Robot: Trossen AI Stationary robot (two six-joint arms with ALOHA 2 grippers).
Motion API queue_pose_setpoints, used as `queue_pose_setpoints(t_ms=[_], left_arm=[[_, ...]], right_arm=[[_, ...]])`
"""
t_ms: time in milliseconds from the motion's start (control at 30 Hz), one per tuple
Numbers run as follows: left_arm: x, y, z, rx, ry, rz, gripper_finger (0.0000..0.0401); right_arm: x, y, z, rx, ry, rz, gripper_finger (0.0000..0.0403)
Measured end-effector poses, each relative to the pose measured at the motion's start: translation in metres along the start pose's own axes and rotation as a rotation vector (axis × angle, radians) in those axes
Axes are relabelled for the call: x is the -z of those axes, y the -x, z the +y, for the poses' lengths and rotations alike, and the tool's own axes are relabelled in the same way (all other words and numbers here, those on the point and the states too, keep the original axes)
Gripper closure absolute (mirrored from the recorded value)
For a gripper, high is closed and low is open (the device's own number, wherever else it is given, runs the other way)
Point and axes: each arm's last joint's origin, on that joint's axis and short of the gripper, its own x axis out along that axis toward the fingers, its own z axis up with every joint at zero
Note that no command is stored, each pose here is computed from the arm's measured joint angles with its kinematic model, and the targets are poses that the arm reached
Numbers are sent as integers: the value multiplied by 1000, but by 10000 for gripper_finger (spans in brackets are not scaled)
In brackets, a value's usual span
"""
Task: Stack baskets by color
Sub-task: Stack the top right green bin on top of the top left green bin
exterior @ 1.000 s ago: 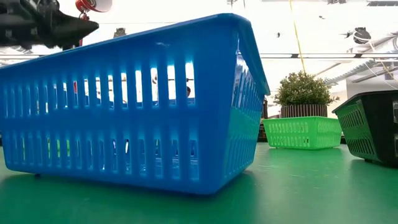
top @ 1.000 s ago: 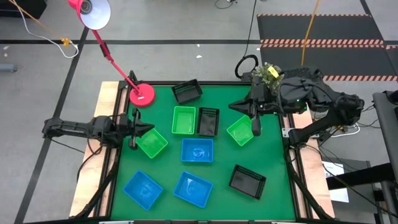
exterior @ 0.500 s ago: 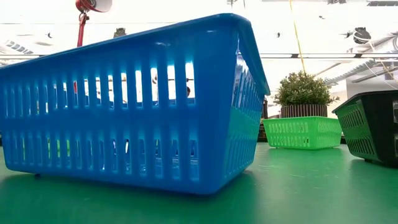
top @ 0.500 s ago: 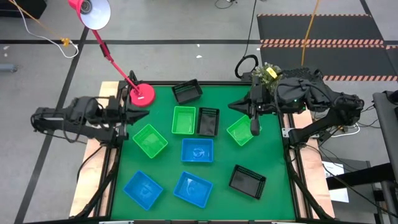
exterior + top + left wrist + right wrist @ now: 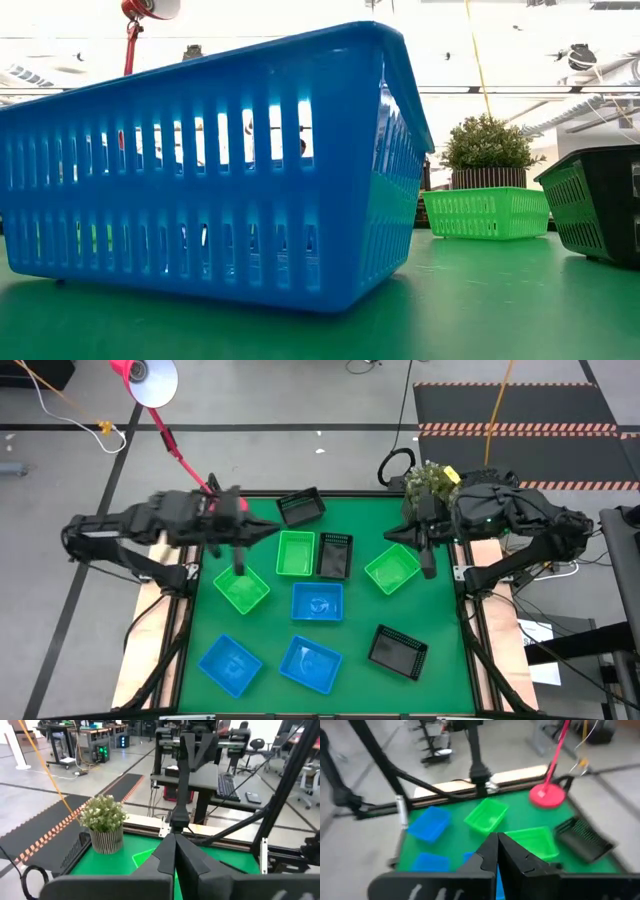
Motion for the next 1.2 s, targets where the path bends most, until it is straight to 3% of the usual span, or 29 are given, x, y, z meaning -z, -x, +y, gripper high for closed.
queue_pose_setpoints(t_ms=[133,367,533,700,867,1067,1200], left_arm=[[-3,-34,-9,3,33,1,388],[11,-89,-19,-4,255,-32,396],[30,-111,-35,13,425,31,397],[45,-113,-60,37,498,118,395],[56,-103,-84,55,482,204,398],[74,-89,-101,43,487,371,395],[85,-78,-104,29,454,507,397]], right_arm=[[10,12,-2,-66,-93,99,403],[29,41,-6,-137,-202,263,403],[41,63,-8,-140,-236,318,403],[47,78,-14,-92,-255,304,403],[48,82,-17,-29,-393,284,401],[45,64,-12,9,-454,325,377],[42,44,-7,52,-556,365,359]])
